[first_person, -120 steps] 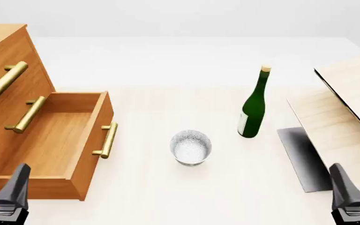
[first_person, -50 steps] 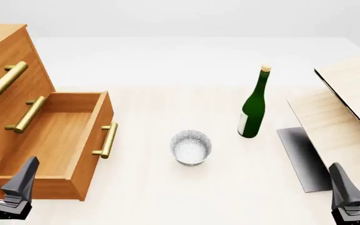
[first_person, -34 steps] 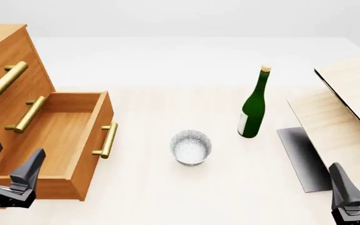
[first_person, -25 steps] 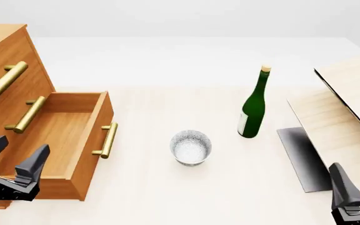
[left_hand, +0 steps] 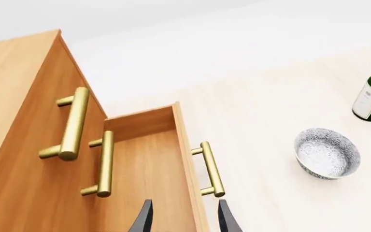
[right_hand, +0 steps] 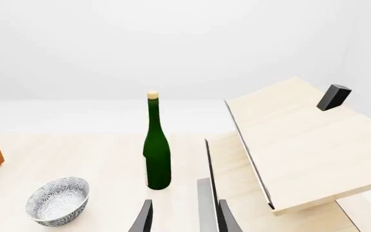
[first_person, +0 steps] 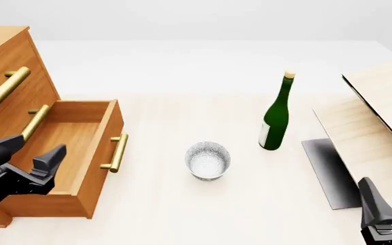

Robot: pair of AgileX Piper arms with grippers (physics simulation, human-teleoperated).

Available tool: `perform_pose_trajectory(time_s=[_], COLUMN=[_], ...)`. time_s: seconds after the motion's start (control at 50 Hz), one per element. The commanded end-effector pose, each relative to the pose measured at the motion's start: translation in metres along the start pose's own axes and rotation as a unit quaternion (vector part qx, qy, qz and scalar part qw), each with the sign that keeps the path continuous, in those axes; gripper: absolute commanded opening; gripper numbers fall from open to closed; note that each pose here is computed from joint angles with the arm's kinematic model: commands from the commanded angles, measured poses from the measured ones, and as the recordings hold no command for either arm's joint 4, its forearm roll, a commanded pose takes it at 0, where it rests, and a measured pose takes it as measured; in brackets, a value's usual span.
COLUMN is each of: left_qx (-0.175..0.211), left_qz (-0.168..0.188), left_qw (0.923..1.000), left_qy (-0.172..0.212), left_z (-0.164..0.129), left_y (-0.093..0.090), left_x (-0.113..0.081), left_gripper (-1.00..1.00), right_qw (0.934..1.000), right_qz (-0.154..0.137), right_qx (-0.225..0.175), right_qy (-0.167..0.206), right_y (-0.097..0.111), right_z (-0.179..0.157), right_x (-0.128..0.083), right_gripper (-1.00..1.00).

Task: Put the bowl in the bottom drawer of the cabinet and close it.

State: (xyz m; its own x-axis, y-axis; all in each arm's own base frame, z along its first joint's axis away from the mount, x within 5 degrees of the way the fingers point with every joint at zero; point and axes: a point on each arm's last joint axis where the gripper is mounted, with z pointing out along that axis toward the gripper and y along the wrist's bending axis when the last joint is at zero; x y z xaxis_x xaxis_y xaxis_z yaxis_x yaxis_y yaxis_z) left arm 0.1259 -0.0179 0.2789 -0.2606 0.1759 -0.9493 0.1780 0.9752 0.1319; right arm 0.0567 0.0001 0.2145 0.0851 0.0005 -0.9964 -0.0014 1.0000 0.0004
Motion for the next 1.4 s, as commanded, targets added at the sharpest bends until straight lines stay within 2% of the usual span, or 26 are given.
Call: perform_pose_trajectory(time_s=[0.02, 0.24, 0.26, 0.3, 0.38, 0.4, 0.46, 0.48, 0.66, 0.74, 1.4], left_qx=[-0.003, 0.013, 0.017, 0.016, 0.017, 0.016, 0.011, 0.015, 0.013, 0.016, 0.011], left_qz=[-0.021, -0.043, -0.061, -0.053, -0.06, -0.071, -0.069, -0.083, -0.09, -0.106, -0.124], left_qw=[0.9996, 0.9982, 0.9967, 0.9973, 0.9964, 0.9949, 0.9951, 0.9934, 0.9916, 0.9887, 0.9787], left_qy=[0.019, 0.04, 0.051, 0.049, 0.056, 0.069, 0.071, 0.078, 0.092, 0.105, 0.164], left_z=[0.002, 0.015, 0.019, 0.019, 0.024, 0.03, 0.033, 0.037, 0.043, 0.049, 0.077], left_y=[0.004, 0.001, 0.0, 0.001, 0.0, 0.001, 0.002, 0.0, 0.001, -0.002, -0.004], left_x=[-0.016, -0.029, -0.03, -0.032, -0.035, -0.033, -0.033, -0.032, -0.03, -0.027, -0.004], left_gripper=[1.0, 1.0, 1.0, 1.0, 1.0, 1.0, 1.0, 1.0, 1.0, 1.0, 1.0], right_qw=[1.0, 1.0, 1.0, 1.0, 1.0, 1.0, 1.0, 1.0, 1.0, 1.0, 1.0], right_qz=[0.0, 0.0, 0.0, 0.0, 0.0, 0.0, 0.0, 0.0, 0.0, 0.0, 0.0], right_qx=[0.0, 0.0, 0.0, 0.0, 0.0, 0.0, 0.0, 0.0, 0.0, 0.0, 0.0], right_qy=[0.0, 0.0, 0.0, 0.0, 0.0, 0.0, 0.0, 0.0, 0.0, 0.0, 0.0], right_y=[0.0, 0.0, 0.0, 0.0, 0.0, 0.0, 0.0, 0.0, 0.0, 0.0, 0.0], right_z=[0.0, 0.0, 0.0, 0.0, 0.0, 0.0, 0.0, 0.0, 0.0, 0.0, 0.0], right_x=[0.0, 0.0, 0.0, 0.0, 0.0, 0.0, 0.0, 0.0, 0.0, 0.0, 0.0], right_gripper=[1.0, 1.0, 1.0, 1.0, 1.0, 1.0, 1.0, 1.0, 1.0, 1.0, 1.0])
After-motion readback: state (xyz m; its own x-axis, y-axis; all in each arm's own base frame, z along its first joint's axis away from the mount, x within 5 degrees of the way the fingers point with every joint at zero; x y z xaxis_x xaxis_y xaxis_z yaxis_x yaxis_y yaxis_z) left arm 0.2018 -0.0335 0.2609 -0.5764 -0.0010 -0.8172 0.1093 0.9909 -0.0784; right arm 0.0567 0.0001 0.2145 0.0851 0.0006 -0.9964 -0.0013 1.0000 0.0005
